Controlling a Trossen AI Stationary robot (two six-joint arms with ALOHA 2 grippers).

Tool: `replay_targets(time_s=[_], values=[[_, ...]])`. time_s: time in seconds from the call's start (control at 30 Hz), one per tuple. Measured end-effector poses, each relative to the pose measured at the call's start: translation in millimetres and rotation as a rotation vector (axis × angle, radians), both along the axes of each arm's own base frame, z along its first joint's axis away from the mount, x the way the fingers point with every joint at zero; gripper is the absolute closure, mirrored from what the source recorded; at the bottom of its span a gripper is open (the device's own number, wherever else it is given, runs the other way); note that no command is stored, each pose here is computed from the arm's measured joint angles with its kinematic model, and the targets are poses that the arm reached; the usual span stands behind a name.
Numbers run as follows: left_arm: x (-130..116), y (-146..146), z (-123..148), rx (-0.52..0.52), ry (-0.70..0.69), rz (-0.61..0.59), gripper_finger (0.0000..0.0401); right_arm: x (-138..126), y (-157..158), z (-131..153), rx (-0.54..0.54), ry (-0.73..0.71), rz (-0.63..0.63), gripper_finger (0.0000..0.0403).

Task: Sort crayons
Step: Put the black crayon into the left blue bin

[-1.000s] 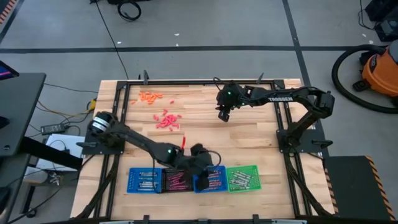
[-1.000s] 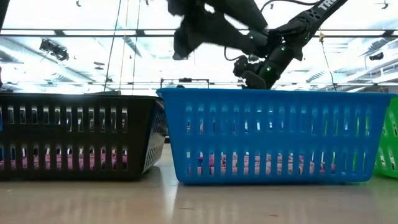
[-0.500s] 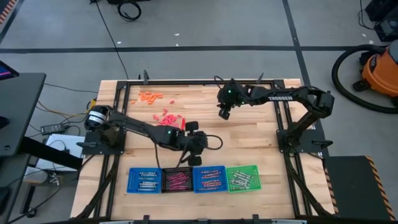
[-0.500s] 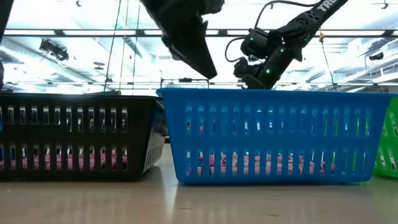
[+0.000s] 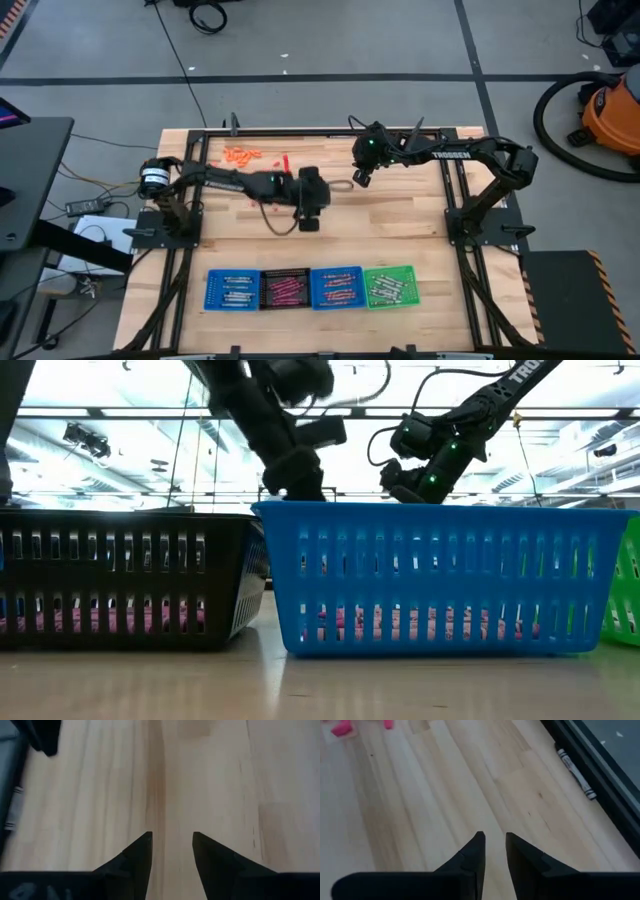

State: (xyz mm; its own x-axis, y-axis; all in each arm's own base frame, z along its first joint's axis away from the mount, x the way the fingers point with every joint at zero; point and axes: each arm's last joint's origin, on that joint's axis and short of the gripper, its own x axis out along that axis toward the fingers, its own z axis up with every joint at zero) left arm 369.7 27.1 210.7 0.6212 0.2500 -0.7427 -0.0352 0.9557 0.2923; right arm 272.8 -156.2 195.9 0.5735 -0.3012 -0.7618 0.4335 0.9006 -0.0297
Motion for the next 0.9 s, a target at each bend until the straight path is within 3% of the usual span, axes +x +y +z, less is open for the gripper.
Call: replay_targets(time_s=[0.07, 0.33, 0.57, 0.77, 0.9], values=[[-1.5, 16.6, -1.4, -0.042, 0.004, -0.001, 0.0251, 1.4, 2.1, 0.1, 0.007, -0.006, -0.001, 0.0319], [-11.9, 70.9, -1.4, -0.04, 0.004, 0.135, 0.0251, 3.5, 4.0, 0.9, -0.006, -0.013, 0.006, 0.032], [-26.3, 107.7, -2.6, 0.018, 0.036, 0.304, 0.0251, 5.3, 1.4, 3.6, -0.067, -0.026, -0.016, 0.032], [-32.0, 137.8, 3.5, 0.09, -0.021, 0.312, 0.0251, 5.5, 1.1, 3.6, -0.058, -0.033, -0.035, 0.032], [-36.2, 154.9, 4.1, 0.051, -0.07, 0.277, 0.0251, 5.5, 1.1, 3.7, -0.07, -0.028, -0.024, 0.0321]])
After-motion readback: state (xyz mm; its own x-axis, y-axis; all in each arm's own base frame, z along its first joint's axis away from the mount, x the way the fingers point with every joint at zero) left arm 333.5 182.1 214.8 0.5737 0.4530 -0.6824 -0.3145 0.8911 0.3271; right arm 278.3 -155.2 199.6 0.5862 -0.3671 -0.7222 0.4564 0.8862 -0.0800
